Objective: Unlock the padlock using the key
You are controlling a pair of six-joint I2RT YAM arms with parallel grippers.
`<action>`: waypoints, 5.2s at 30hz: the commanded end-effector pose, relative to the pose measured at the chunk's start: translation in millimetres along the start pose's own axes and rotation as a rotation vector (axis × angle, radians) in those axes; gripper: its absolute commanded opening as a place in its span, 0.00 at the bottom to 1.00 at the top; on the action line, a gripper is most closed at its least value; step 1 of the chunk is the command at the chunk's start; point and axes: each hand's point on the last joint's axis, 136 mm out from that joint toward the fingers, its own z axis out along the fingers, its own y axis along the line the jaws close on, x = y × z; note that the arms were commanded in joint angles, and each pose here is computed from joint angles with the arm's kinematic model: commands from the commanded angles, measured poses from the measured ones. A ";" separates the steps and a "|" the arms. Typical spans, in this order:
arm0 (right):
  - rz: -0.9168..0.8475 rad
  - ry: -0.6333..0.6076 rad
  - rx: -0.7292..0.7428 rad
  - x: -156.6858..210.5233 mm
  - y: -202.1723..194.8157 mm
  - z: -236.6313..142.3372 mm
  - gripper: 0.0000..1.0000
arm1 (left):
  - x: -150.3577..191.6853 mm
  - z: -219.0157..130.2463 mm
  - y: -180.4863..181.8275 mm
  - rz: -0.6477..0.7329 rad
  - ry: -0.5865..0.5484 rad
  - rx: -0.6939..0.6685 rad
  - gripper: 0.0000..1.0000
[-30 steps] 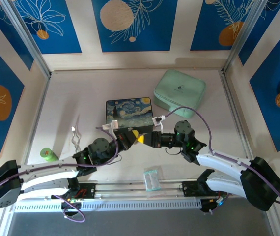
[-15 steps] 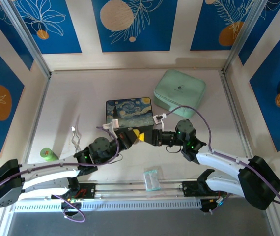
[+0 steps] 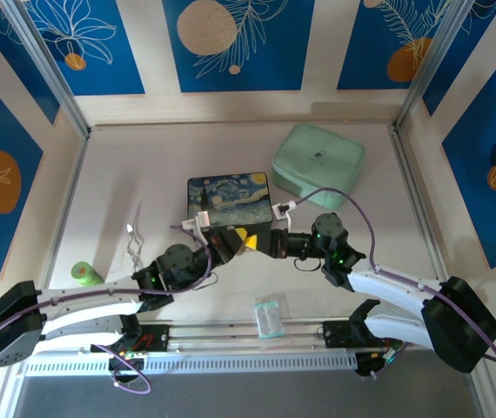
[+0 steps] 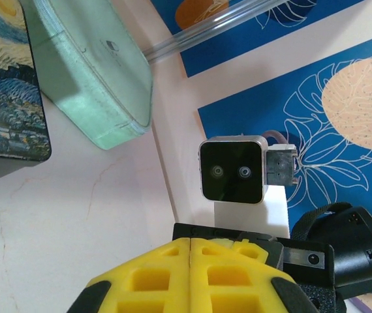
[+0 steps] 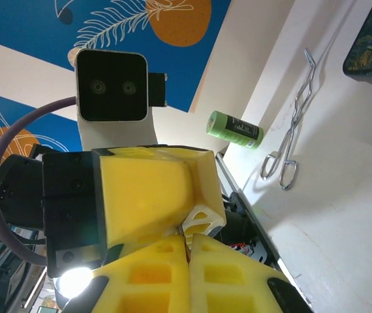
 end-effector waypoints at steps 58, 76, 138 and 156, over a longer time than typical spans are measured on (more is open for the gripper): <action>0.394 0.118 0.417 26.3 -137.7 -32.9 0.00 | 37.8 51.4 206.6 0.098 0.074 -0.559 0.04; 0.506 0.131 0.258 16.8 -166.9 -39.8 0.00 | 34.8 54.1 171.2 -0.006 0.083 -0.452 0.00; 0.580 0.133 0.175 34.6 -188.8 -21.5 0.00 | 36.5 62.3 150.1 -0.119 0.099 -0.389 0.00; 0.579 0.087 0.162 28.8 -184.8 -26.3 0.00 | 39.9 65.4 149.3 -0.154 0.109 -0.382 0.00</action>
